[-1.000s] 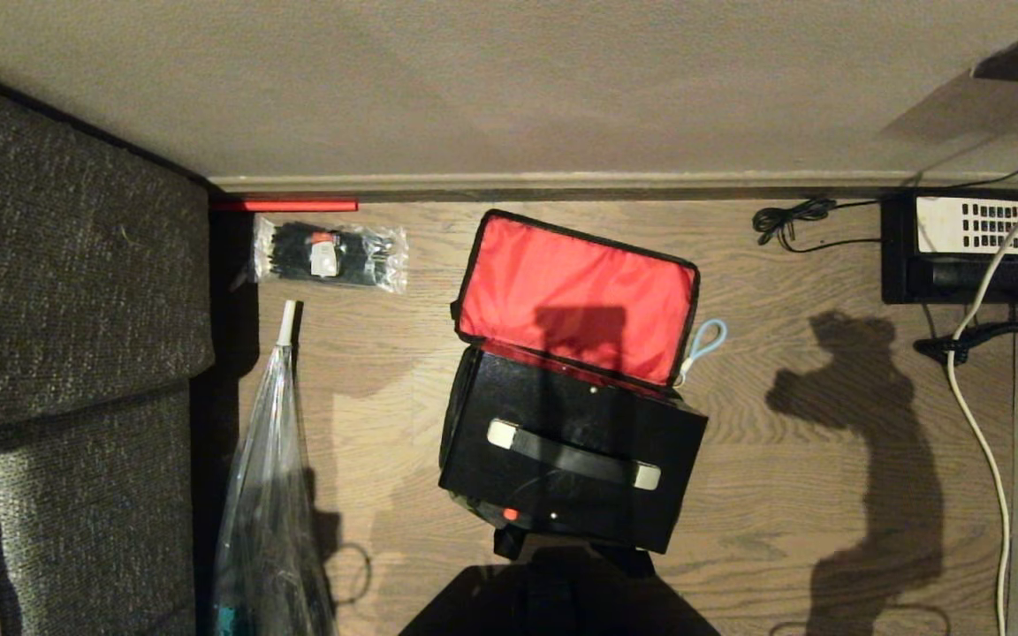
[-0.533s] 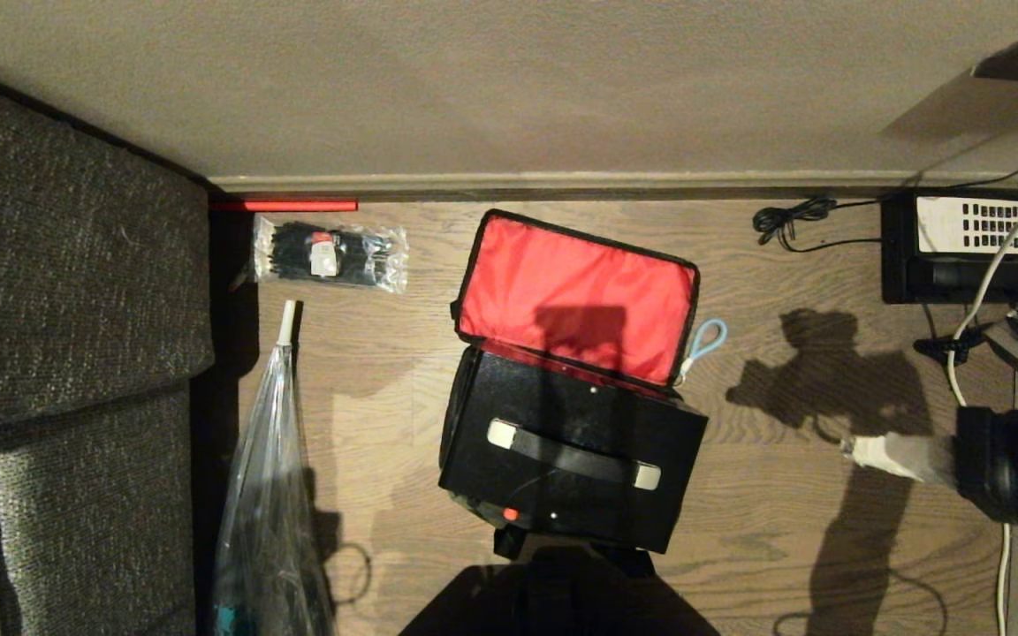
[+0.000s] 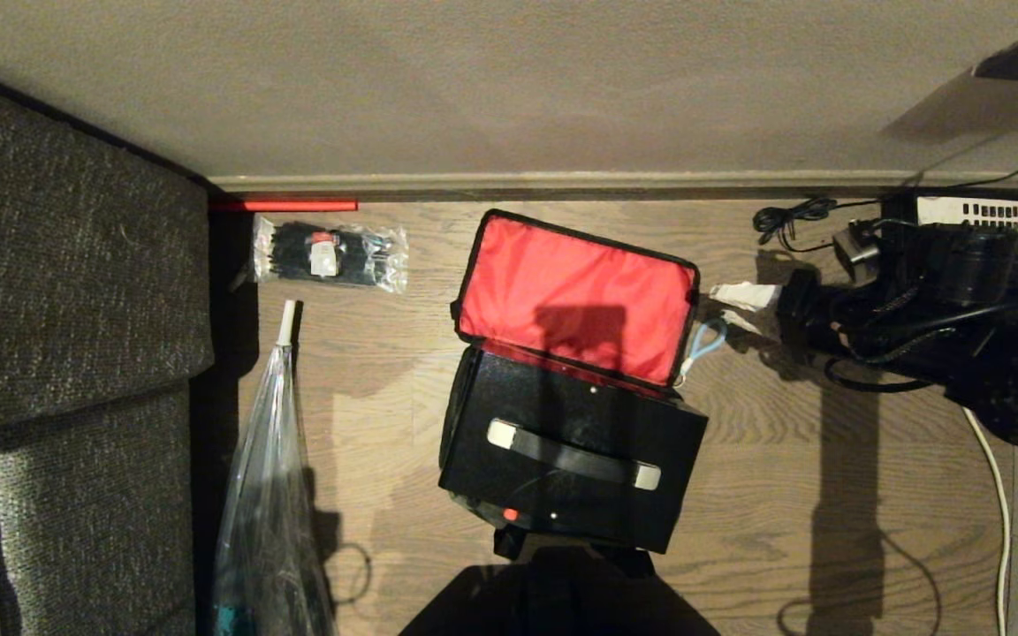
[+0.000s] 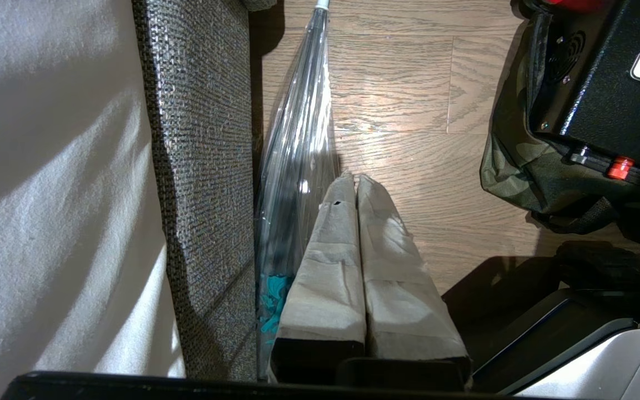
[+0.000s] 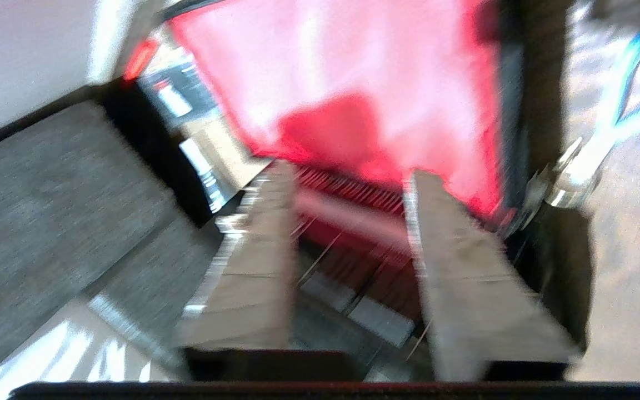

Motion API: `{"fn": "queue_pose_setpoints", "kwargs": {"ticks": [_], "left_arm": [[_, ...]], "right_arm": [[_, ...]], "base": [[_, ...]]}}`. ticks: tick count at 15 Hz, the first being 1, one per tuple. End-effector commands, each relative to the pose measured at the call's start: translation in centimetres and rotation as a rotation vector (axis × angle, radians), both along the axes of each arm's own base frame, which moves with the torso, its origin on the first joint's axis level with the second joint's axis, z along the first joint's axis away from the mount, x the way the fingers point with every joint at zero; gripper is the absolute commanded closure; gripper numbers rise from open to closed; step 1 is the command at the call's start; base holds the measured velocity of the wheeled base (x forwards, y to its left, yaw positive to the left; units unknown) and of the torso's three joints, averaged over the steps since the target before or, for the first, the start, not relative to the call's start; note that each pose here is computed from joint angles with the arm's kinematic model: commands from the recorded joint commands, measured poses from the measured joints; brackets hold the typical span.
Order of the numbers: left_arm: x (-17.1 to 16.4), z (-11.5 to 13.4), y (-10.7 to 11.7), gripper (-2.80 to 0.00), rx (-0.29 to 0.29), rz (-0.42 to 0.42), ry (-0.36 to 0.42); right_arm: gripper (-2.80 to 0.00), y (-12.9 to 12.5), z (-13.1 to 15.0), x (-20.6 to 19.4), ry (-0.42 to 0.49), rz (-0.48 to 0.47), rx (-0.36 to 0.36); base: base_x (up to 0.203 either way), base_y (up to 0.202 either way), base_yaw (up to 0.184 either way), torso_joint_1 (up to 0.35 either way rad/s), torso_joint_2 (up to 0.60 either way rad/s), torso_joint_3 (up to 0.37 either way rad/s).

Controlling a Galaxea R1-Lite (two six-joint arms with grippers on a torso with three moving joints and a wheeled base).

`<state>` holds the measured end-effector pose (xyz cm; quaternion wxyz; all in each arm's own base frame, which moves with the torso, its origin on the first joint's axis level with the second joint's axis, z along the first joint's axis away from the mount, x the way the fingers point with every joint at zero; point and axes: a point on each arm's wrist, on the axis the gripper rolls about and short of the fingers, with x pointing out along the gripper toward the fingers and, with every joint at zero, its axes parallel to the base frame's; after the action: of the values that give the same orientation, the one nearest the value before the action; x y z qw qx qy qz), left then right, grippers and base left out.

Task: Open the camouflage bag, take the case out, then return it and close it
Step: Close the top of the storage box

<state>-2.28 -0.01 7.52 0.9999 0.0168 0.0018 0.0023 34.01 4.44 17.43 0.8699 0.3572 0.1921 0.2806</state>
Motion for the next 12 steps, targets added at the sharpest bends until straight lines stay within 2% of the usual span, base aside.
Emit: {"fn": "queue_pose_setpoints", "kwargs": {"ticks": [1,4,6,9,10,12], "left_arm": [[0.0,0.0,0.0,0.0,0.0,0.001,0.0],[0.0,0.0,0.0,0.0,0.0,0.0,-0.001],[0.0,0.0,0.0,0.0,0.0,0.001,-0.001],[0.0,0.0,0.0,0.0,0.0,0.0,-0.001],[0.0,0.0,0.0,0.0,0.0,0.001,-0.001],[0.0,0.0,0.0,0.0,0.0,0.0,-0.001]], "right_arm": [[-2.8,0.3,-4.1,4.2,0.053,-0.009,-0.001],[-2.8,0.4,-5.9,6.5,0.001,-0.031,0.005],[-2.8,0.3,-5.9,7.8,-0.056,-0.104,0.002],[-2.8,0.3,-7.0,8.5,-0.044,-0.132,0.0],[-2.8,0.3,-6.8,8.6,-0.038,-0.135,0.021],[-2.8,0.9,-5.9,8.9,-0.009,-0.132,0.136]], "base": [[0.0,0.0,0.0,0.0,0.0,0.0],[0.0,0.0,0.0,0.0,0.0,0.0],[0.0,0.0,0.0,0.0,0.0,0.0],[0.0,0.0,0.0,0.0,0.0,0.0],[0.0,0.0,0.0,0.0,0.0,0.0],[0.0,0.0,0.0,0.0,0.0,0.0]]}}
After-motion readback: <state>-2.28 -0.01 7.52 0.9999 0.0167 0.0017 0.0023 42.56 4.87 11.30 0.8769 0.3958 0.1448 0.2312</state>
